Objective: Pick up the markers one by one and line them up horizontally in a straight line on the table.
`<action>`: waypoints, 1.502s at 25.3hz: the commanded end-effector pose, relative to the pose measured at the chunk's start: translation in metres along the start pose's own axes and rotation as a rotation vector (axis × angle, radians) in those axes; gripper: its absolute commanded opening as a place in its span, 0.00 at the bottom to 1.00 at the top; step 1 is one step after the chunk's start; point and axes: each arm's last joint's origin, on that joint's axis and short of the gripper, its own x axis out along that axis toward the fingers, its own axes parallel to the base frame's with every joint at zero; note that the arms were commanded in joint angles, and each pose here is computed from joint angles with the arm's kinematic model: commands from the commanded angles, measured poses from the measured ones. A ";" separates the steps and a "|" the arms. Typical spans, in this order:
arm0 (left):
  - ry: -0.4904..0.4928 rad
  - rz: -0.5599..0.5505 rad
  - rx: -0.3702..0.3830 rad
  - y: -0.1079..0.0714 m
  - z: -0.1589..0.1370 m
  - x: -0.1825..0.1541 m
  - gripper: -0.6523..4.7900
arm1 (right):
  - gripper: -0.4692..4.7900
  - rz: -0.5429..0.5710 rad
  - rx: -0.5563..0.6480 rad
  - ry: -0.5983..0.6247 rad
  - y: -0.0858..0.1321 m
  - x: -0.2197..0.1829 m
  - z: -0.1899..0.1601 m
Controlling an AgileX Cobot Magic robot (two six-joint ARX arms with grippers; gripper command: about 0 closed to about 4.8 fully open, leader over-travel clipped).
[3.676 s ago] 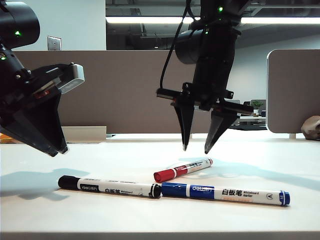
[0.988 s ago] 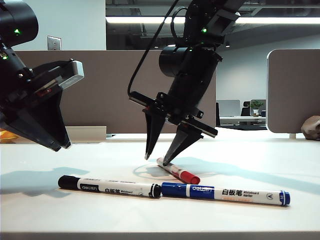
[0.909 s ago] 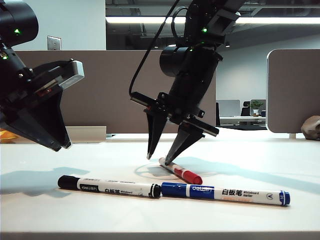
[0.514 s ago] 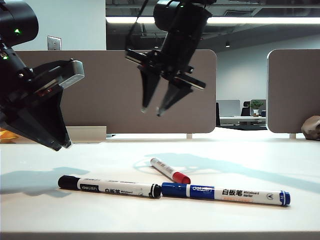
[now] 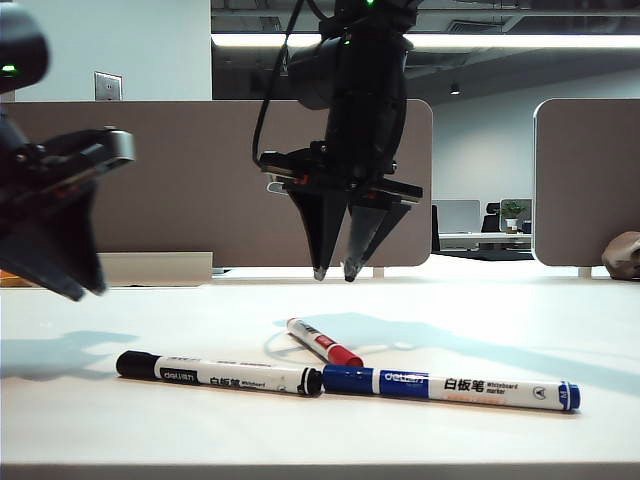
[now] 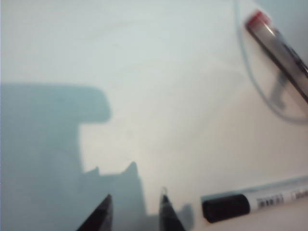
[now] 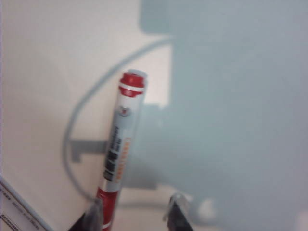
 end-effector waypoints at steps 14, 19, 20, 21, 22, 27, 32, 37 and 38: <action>-0.110 -0.148 -0.124 0.021 0.006 -0.018 0.34 | 0.43 0.003 -0.031 0.047 0.009 0.023 0.003; -0.111 -0.165 -0.126 0.021 0.006 -0.018 0.34 | 0.43 0.002 -0.028 0.062 0.007 0.030 0.004; -0.111 -0.165 -0.126 0.021 0.006 -0.018 0.34 | 0.43 0.001 -0.027 0.064 0.007 0.031 0.004; -0.110 -0.166 -0.126 0.021 0.006 -0.018 0.34 | 0.43 -0.003 -0.026 0.069 0.006 0.033 0.004; -0.110 -0.166 -0.126 0.021 0.006 -0.018 0.34 | 0.43 -0.015 -0.029 0.072 0.005 0.033 0.004; -0.110 -0.167 -0.125 0.021 0.006 -0.018 0.34 | 0.43 -0.057 -0.047 0.076 0.004 0.035 0.004; -0.111 -0.170 -0.124 0.021 0.006 -0.018 0.34 | 0.43 -0.081 -0.047 0.077 0.002 0.035 0.004; -0.111 -0.169 -0.124 0.021 0.006 -0.018 0.34 | 0.43 -0.047 -0.039 0.085 0.001 0.037 0.004; -0.111 -0.169 -0.124 0.021 0.006 -0.018 0.34 | 0.43 -0.047 -0.039 0.088 0.001 0.038 0.004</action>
